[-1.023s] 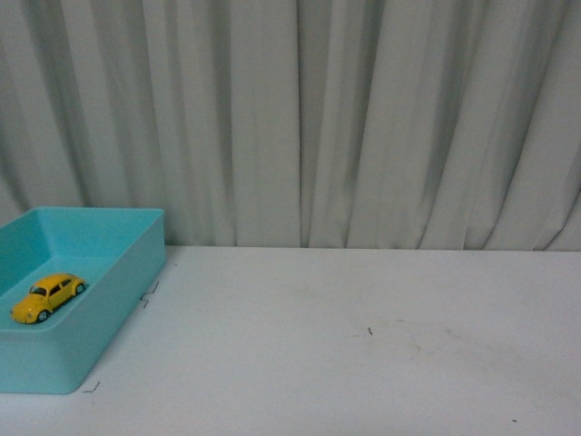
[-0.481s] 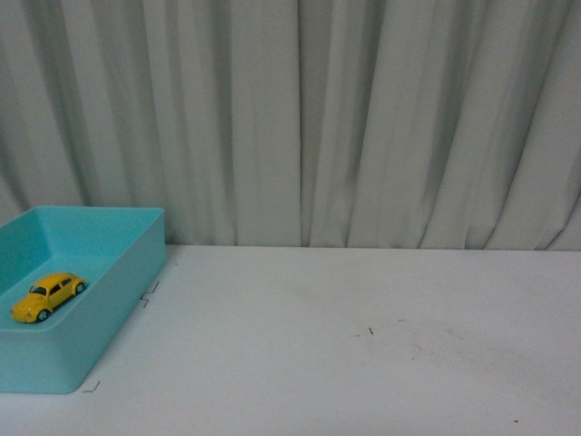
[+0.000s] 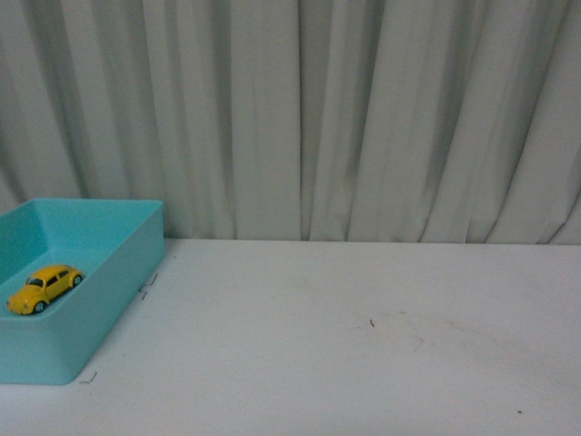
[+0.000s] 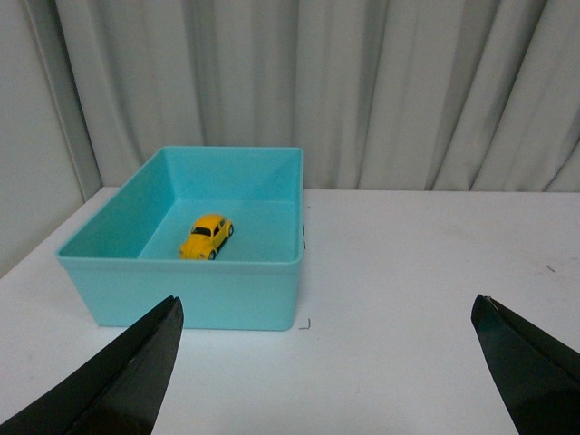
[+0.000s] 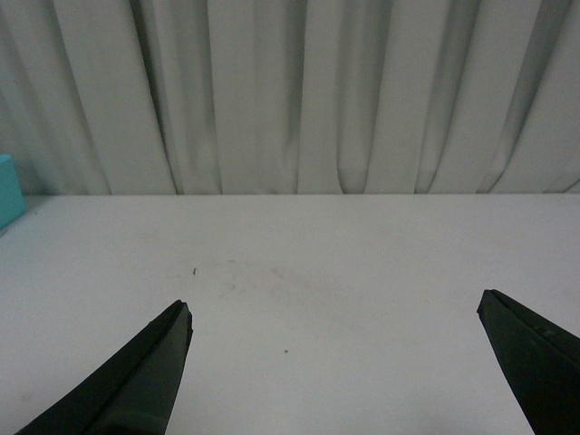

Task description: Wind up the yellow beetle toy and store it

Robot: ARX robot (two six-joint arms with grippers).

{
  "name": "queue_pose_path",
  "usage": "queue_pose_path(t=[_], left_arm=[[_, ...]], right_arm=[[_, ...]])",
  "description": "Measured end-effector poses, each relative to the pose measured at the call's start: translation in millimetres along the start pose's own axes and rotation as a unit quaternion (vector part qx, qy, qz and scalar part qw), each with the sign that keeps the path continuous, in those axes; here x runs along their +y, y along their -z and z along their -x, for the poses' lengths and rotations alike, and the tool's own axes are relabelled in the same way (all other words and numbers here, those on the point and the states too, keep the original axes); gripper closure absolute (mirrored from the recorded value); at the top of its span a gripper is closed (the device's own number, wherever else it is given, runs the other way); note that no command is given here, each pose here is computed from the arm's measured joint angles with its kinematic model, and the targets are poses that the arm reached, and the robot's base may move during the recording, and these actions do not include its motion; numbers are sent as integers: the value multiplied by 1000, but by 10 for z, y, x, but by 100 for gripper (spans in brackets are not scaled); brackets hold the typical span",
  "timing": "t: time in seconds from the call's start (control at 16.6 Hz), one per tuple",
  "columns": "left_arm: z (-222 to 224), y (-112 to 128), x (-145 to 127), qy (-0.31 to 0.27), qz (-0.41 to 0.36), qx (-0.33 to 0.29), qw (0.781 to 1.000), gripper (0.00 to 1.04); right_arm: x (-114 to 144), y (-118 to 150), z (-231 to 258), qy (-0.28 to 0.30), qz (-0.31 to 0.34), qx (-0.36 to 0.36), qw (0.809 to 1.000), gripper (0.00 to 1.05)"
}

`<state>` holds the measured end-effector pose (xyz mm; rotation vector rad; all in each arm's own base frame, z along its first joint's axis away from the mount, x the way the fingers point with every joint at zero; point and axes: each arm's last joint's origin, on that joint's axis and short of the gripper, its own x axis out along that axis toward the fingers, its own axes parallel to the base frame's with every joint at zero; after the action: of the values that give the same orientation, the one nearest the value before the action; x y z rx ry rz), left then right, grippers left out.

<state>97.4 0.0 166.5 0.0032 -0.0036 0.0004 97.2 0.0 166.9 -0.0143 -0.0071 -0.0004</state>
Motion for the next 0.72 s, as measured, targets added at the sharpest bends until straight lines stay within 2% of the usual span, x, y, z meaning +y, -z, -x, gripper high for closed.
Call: queue_pose_path(t=[0.72], left_arm=[[0, 3, 0, 0, 1, 1, 1000, 7]], right_arm=[[0, 3, 0, 0, 0, 2, 1000, 7]])
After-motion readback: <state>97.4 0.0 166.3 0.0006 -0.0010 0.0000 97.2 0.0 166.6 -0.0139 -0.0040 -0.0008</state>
